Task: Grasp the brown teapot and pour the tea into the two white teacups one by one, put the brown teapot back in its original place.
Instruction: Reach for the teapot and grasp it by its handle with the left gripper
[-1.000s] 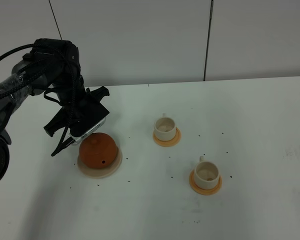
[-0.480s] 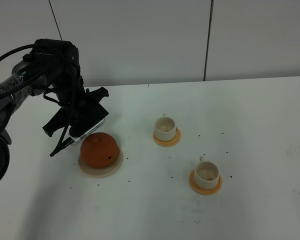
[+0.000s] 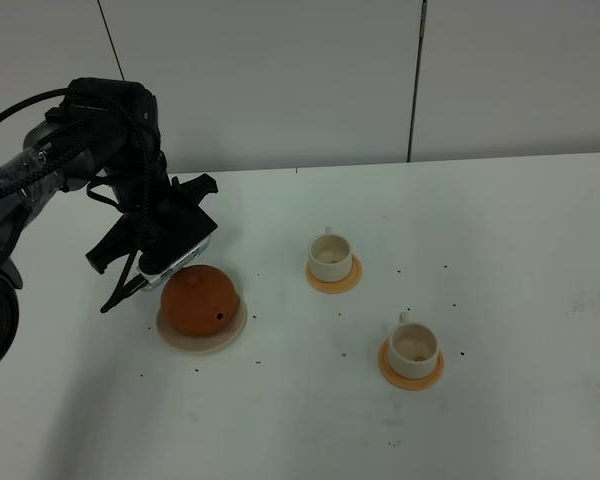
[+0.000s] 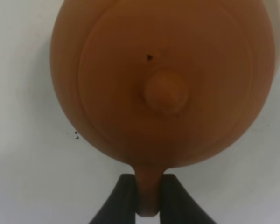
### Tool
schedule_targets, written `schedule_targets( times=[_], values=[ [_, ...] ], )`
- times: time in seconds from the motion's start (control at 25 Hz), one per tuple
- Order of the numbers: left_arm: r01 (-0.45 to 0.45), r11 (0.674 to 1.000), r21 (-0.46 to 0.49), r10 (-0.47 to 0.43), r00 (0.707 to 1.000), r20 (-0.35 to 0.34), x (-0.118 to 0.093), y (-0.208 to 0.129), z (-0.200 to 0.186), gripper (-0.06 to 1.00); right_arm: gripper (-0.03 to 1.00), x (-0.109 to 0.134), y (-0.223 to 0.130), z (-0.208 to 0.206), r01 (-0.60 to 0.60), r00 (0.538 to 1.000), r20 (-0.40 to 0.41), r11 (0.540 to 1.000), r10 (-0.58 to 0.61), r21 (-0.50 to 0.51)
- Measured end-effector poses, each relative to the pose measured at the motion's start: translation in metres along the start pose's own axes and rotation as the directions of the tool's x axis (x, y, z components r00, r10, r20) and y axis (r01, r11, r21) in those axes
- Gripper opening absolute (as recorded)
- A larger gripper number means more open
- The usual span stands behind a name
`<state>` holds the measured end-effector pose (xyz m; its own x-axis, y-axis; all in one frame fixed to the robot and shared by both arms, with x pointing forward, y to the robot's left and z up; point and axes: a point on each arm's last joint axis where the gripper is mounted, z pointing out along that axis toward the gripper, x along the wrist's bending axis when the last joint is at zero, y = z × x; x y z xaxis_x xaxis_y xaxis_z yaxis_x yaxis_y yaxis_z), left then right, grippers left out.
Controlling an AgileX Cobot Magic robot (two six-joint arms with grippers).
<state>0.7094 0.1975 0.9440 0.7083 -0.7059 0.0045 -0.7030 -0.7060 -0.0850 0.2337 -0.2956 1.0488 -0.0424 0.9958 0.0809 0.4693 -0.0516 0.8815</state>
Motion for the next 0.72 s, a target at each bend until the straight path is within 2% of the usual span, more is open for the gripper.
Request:
schedule_targets(
  times=[0.16,0.28,0.72],
  values=[
    [0.002,1.000,-0.006,-0.002,1.000,-0.004,0.0003,0.0006,0.0000,0.30,0.15,0.0000,0.0000,0.0000,0.000,1.000,0.000,1.000,0.000,0.000],
    [0.002,1.000,-0.007,-0.002,1.000,-0.004,0.0004,0.0006,0.0000,0.33,0.15,0.0000,0.0000,0.0000,0.000,1.000,0.000,1.000,0.000,0.000],
    [0.002,1.000,-0.009,-0.002,1.000,-0.001,0.0005,0.0007,0.0017,0.27,0.15,0.0000,0.0000,0.0000,0.000,1.000,0.000,1.000,0.000,0.000]
  ],
)
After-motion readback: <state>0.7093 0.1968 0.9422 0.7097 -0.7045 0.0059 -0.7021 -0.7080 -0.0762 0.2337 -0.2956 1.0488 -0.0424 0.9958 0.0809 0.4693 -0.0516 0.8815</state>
